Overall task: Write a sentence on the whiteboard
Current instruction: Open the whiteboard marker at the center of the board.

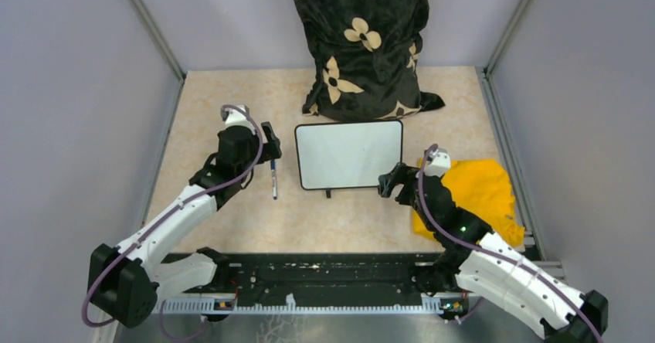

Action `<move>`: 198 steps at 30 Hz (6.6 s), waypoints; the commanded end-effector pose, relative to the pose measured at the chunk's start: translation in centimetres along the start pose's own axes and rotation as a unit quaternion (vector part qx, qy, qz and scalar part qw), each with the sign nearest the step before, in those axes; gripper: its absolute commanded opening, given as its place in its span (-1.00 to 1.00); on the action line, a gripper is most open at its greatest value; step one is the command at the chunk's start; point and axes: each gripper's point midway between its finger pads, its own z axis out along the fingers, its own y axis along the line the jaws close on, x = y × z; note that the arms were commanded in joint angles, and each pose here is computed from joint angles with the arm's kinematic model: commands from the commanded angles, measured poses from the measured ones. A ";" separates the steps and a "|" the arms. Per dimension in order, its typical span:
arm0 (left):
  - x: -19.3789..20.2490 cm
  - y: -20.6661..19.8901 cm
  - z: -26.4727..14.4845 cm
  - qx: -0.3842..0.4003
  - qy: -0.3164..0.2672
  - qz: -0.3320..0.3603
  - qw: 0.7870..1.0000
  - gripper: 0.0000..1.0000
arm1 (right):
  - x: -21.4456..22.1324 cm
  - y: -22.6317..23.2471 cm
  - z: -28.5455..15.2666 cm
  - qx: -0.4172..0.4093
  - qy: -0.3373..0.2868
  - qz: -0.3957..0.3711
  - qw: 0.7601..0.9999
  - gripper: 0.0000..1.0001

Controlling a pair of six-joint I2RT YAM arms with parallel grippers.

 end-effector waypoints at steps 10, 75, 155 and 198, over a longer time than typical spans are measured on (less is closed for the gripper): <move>6.9 2.2 3.7 -0.093 0.164 0.042 0.981 0.97 | -5.5 1.1 -2.7 -0.045 -0.103 0.029 0.993 0.95; 16.5 6.9 5.9 -0.161 0.379 0.056 0.910 -0.68 | -3.1 1.2 -2.4 -0.057 -0.048 -0.047 0.996 0.88; -6.1 -13.3 -20.8 0.601 -0.042 -0.152 0.784 -1.00 | -4.8 32.5 -9.3 -0.589 0.036 0.008 0.807 -0.10; -4.1 -17.1 -23.1 0.692 0.050 -0.042 0.719 -0.53 | -1.3 28.0 -10.7 -0.573 0.074 -0.099 0.810 -1.00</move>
